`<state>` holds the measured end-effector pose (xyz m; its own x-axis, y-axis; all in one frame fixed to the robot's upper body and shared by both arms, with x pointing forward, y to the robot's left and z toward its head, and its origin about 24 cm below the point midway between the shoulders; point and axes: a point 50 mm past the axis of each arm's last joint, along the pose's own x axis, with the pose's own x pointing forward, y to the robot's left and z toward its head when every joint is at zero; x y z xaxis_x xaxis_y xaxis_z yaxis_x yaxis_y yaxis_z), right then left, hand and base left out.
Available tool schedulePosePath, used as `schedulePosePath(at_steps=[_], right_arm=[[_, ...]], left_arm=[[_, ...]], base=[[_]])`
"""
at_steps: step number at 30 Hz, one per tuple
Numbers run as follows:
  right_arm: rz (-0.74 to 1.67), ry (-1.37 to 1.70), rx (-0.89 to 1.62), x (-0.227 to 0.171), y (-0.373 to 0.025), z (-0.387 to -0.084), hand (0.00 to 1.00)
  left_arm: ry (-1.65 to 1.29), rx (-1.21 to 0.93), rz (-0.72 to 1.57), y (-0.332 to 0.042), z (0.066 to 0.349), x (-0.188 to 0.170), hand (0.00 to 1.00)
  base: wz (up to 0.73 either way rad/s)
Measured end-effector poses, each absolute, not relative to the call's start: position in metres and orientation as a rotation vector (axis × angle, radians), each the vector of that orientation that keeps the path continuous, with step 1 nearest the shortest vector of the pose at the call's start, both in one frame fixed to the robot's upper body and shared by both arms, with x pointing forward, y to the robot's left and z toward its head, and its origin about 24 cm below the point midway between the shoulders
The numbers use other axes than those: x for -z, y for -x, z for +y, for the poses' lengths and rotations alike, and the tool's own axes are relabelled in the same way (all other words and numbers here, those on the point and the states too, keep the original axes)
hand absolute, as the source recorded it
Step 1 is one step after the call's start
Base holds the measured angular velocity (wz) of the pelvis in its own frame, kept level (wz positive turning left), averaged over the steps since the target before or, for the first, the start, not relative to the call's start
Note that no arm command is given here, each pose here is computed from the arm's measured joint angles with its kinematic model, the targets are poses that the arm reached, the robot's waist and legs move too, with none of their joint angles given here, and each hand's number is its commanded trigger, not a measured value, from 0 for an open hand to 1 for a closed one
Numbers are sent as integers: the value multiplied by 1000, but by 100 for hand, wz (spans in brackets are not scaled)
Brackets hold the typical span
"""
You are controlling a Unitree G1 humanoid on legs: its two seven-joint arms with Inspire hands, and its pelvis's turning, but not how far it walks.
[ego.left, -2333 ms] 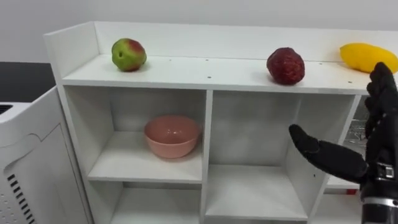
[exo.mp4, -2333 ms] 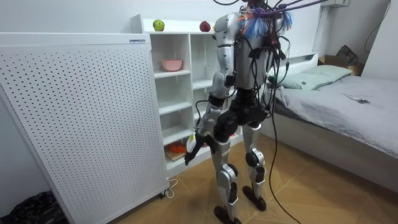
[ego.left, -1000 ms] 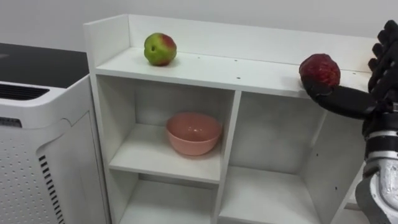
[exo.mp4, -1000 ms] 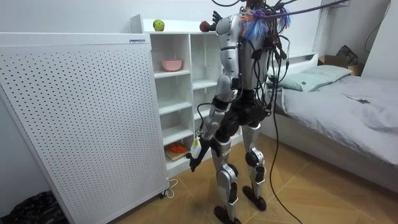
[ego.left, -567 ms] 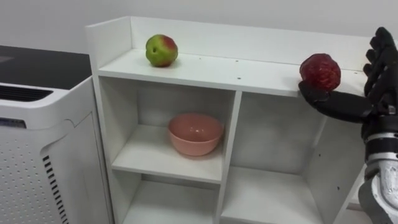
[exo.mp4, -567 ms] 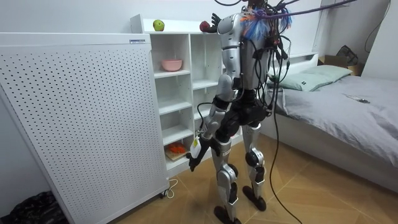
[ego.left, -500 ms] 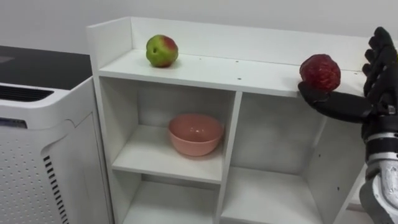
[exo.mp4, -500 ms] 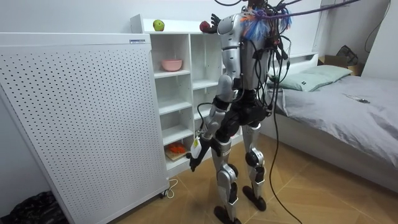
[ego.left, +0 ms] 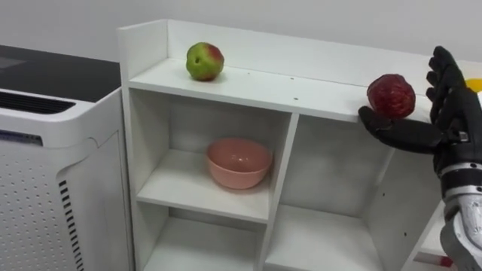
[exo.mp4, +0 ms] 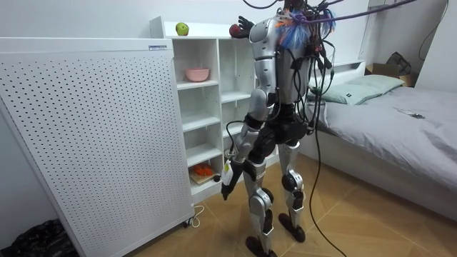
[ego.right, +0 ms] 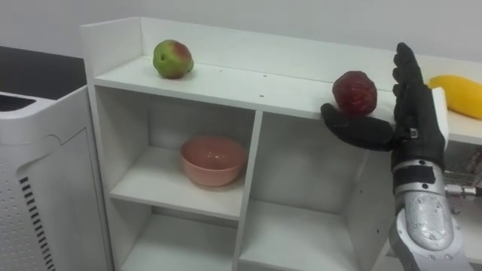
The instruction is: Arrange fruit in the closet
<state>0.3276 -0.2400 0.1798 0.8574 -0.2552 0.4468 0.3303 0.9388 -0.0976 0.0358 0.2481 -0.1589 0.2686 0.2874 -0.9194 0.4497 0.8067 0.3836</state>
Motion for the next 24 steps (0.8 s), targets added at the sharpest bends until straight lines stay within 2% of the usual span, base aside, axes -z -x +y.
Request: schedulePosePath(at_steps=[1, 2, 3, 4, 24], right_arm=[[-444, 174, 307, -180, -328, -240, 0], [-444, 175, 304, -180, -328, -240, 49], [-444, 175, 303, -180, -328, -240, 62], [-444, 175, 303, -180, -328, -240, 100], [-458, 221, 263, -188, -330, -239, 100]], left_arm=[[-671, 123, 1324, -36, 248, 159, 0], [-669, 126, 1324, -36, 248, 159, 0], [-668, 127, 1323, -37, 248, 159, 0], [-668, 128, 1323, -37, 248, 159, 0], [-655, 127, 1332, -37, 249, 159, 0]], base=[[0], [0], [0], [0], [0]])
